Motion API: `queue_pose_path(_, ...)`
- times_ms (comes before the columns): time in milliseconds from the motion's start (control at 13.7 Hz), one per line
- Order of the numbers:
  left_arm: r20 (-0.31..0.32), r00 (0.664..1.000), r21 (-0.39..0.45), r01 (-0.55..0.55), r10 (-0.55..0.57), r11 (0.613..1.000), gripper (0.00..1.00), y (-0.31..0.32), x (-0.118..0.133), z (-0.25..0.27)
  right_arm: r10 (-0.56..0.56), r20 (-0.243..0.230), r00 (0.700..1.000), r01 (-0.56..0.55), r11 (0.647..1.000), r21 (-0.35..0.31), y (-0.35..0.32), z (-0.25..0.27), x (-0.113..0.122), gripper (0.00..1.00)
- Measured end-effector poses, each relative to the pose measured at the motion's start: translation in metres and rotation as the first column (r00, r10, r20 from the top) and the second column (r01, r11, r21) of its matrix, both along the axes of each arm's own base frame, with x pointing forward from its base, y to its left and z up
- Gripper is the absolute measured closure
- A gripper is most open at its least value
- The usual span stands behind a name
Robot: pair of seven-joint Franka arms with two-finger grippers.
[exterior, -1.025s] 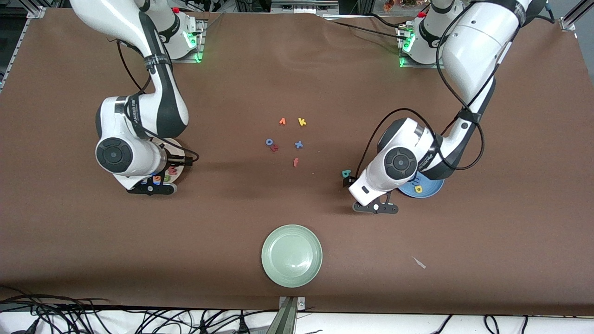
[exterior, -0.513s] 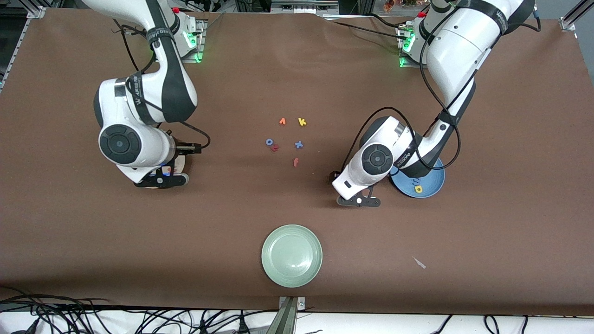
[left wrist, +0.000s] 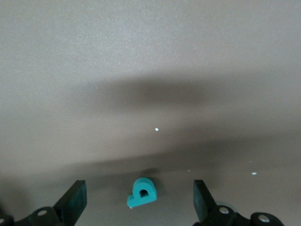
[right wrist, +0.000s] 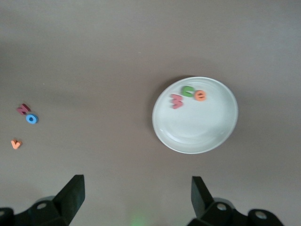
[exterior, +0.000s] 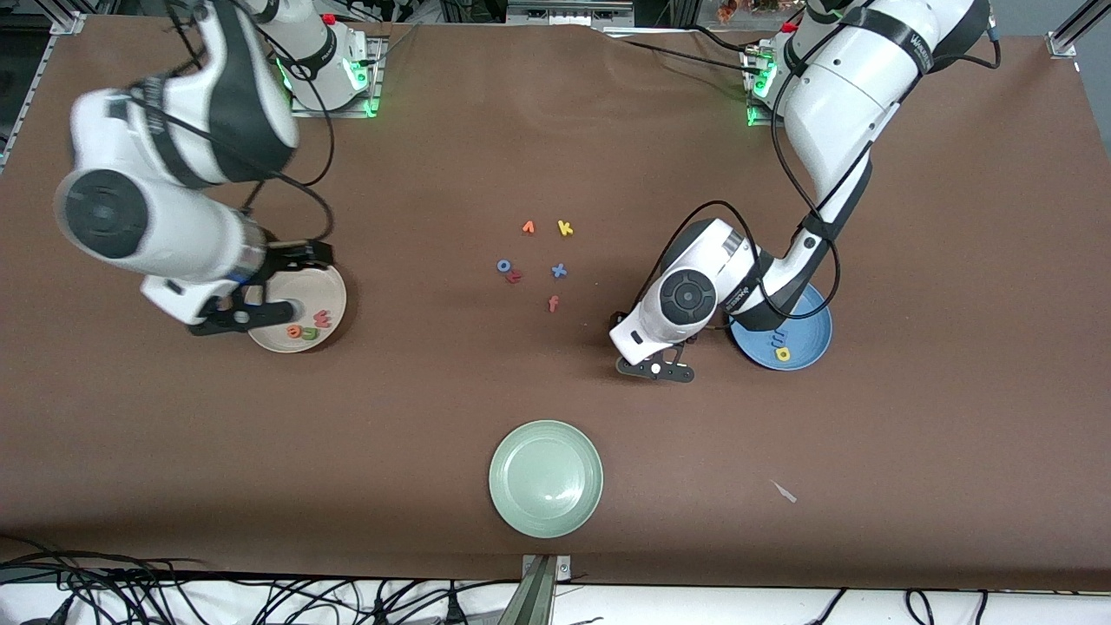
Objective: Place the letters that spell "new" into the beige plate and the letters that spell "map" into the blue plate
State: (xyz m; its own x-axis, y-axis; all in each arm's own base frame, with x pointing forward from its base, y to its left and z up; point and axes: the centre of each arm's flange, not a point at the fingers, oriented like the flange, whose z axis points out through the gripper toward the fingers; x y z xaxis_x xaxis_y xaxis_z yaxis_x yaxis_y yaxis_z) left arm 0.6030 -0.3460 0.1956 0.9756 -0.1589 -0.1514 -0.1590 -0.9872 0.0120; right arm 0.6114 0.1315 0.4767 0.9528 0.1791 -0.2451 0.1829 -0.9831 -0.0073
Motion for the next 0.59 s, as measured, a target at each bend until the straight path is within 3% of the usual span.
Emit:
queue_pose_path(220,-0.023,0.999,0.023,0.028,-0.028,0.999,0.02,0.003,-0.017,-0.022,-0.065,0.019,0.998,0.064,0.998,0.025,-0.057,0.032,-0.008,0.00)
queue_pose_path(293,-0.024,0.999,0.019,0.035,-0.035,0.999,0.08,0.002,-0.022,-0.028,-0.082,0.025,0.996,0.081,0.996,0.031,-0.068,0.044,-0.013,0.00)
queue_pose_path(513,-0.025,0.999,0.011,0.048,-0.048,0.999,0.10,-0.001,-0.030,-0.034,-0.094,0.065,0.993,0.090,0.995,0.051,-0.076,0.078,-0.027,0.00)
queue_pose_path(586,-0.022,0.999,0.010,0.050,-0.050,0.999,0.17,-0.002,-0.030,-0.031,-0.098,0.070,0.993,0.094,0.994,0.054,-0.076,0.082,-0.032,0.00)
